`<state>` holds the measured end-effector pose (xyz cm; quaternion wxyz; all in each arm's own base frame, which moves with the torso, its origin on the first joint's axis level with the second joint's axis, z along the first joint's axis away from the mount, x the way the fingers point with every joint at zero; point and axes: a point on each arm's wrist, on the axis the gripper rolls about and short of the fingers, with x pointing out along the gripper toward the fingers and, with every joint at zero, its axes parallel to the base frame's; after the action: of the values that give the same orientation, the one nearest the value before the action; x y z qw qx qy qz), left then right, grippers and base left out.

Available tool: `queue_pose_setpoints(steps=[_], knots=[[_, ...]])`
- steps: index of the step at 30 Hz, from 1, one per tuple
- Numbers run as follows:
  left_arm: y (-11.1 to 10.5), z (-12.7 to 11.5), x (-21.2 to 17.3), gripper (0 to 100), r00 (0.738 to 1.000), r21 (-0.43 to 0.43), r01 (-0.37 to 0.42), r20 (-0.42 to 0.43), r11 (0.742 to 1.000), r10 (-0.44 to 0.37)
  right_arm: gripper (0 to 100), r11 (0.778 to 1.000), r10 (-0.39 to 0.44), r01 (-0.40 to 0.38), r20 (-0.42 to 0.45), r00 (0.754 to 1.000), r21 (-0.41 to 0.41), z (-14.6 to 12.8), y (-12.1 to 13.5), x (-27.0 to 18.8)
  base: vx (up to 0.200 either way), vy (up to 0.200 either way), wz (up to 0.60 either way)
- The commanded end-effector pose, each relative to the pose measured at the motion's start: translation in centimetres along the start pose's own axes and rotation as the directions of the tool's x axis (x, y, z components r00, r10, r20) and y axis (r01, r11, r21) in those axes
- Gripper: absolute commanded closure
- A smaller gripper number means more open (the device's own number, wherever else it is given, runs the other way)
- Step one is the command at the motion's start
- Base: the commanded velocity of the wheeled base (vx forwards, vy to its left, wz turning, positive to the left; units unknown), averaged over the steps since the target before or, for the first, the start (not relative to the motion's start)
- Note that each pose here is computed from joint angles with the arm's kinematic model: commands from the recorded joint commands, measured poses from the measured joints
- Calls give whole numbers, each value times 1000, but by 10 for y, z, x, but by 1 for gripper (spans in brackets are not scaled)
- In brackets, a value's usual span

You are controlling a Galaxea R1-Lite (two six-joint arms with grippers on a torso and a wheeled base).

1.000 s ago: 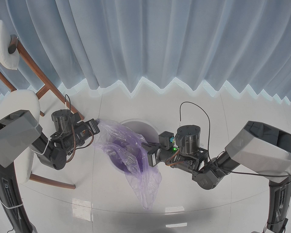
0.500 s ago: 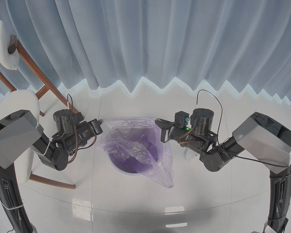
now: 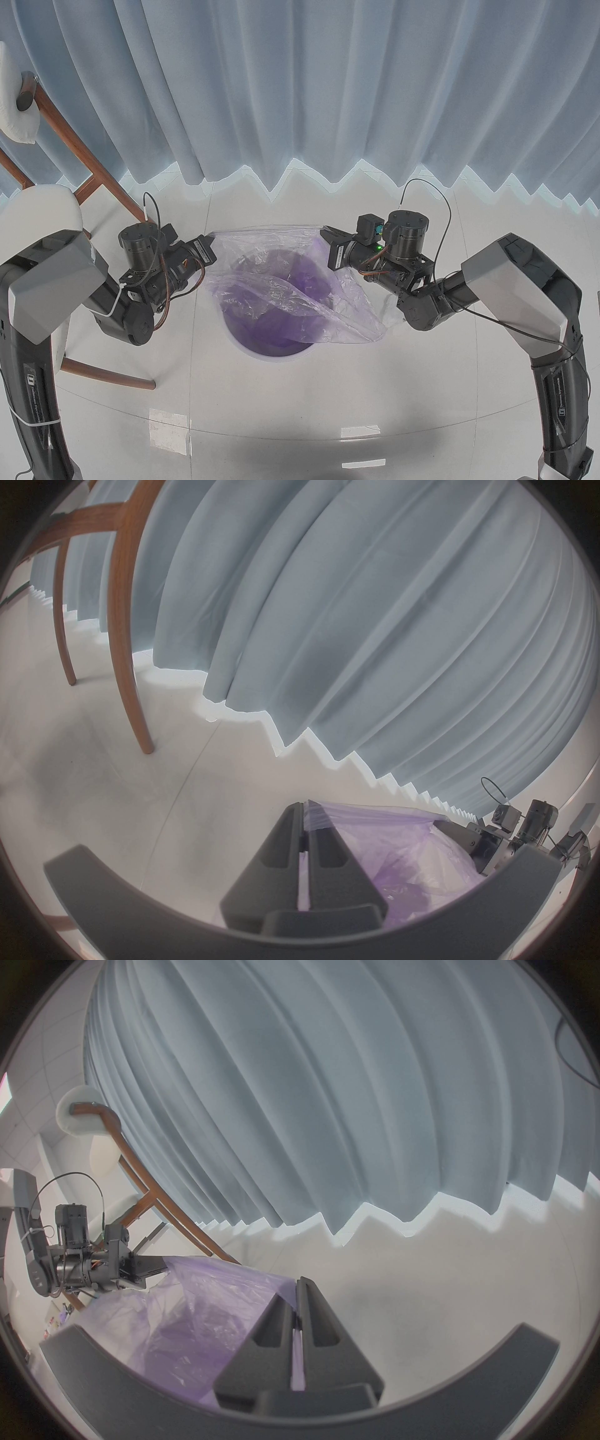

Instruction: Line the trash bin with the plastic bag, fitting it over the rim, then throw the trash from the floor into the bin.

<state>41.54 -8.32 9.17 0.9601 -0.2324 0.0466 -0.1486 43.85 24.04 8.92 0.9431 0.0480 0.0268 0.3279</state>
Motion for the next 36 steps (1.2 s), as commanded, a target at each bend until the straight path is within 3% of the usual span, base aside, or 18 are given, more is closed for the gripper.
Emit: queue_pose_setpoints(steps=[1,11,34,35,36], knots=[[15,-19,13,100,999,-6,-37,-13,999,37,100,999,-32,32,-8,999,28,-17,-19,13,0,0,0],[28,-31,25,100,998,-24,-68,-10,997,68,100,995,-83,85,-34,996,54,-33,-46,21,0,0,0],[28,-29,23,100,997,-77,-81,-11,994,80,100,986,-163,162,0,987,49,-28,-62,25,0,0,0],[29,-29,23,100,997,-81,-80,-10,993,80,0,986,-162,161,10,987,49,-24,-61,25,0,0,0],[29,-29,23,100,997,-81,-81,-11,993,80,0,986,-161,161,12,987,49,-24,-61,25,0,0,0]])
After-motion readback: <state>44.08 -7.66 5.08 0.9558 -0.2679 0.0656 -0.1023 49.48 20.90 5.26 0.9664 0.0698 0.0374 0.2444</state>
